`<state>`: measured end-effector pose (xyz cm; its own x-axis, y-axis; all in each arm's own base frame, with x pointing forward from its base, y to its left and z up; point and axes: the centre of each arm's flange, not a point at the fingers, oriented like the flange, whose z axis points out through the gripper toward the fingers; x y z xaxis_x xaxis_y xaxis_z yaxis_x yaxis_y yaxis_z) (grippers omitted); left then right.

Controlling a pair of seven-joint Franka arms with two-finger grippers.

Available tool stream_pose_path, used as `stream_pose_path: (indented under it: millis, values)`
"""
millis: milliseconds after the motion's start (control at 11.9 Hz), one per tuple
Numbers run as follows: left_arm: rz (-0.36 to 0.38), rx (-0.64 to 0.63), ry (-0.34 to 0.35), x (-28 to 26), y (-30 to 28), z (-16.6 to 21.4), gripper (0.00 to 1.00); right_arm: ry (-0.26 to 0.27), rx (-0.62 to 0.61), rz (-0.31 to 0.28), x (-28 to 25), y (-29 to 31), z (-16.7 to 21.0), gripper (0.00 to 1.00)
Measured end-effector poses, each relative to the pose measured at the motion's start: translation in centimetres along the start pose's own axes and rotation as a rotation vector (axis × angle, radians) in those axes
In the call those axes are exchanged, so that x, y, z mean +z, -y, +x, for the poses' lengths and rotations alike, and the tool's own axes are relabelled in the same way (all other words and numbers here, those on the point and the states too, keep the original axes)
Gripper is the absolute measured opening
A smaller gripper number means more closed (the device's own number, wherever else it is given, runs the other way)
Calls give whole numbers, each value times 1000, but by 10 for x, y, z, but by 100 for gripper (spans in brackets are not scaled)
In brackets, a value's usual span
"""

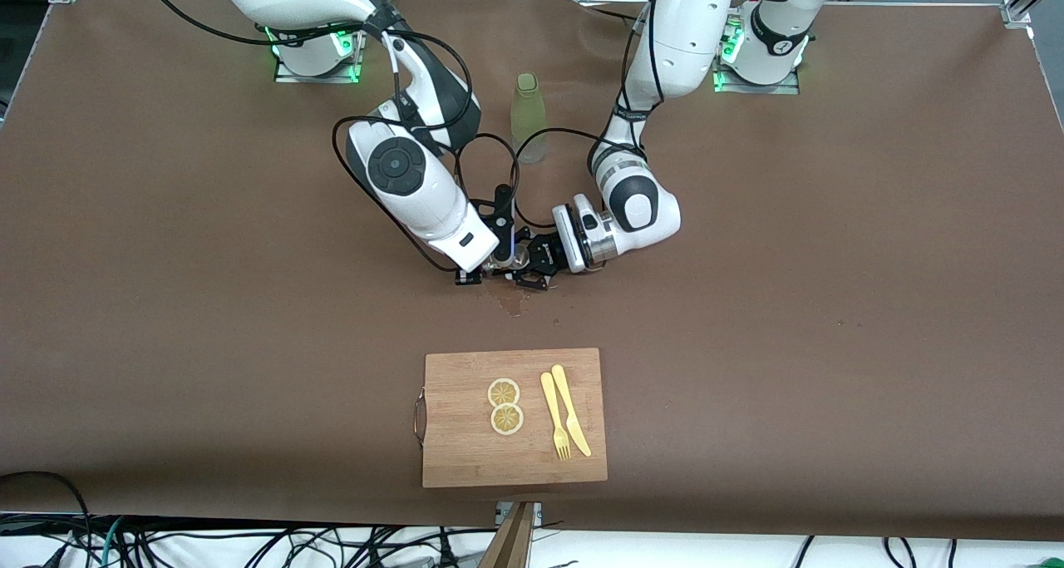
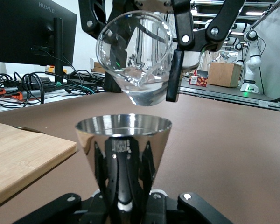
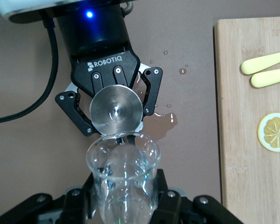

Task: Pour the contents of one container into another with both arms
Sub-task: 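Tilt the glass cup with the right gripper, pouring into the held jigger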

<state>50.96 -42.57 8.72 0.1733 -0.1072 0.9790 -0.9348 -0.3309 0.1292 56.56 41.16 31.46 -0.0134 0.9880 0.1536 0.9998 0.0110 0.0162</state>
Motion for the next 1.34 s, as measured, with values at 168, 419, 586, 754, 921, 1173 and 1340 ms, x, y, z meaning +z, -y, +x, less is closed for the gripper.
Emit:
stream_pose_path:
  millis: [168, 419, 586, 754, 921, 1173, 1340]
  values:
    - [0, 0, 0, 0, 0, 0, 8, 10, -10, -6, 0, 2, 3, 50]
    - [1, 1, 0, 0, 1, 0, 8, 17, -23, -12, 1, 5, 7, 50]
    - [1, 1, 0, 0, 1, 0, 8, 23, -34, -17, 1, 6, 9, 50]
    - [1, 2, 1, -1, 1, 0, 8, 34, -51, -25, 1, 9, 14, 50]
    - [1, 3, 1, 0, 1, 1, 8, 60, -48, -45, 1, 11, 16, 50]
    - [6, 13, 8, -2, 4, 1, 8, 81, -49, -64, 1, 12, 17, 50]
    - [5, 17, 15, -3, 4, -1, 8, 83, -49, -65, 1, 12, 17, 50]
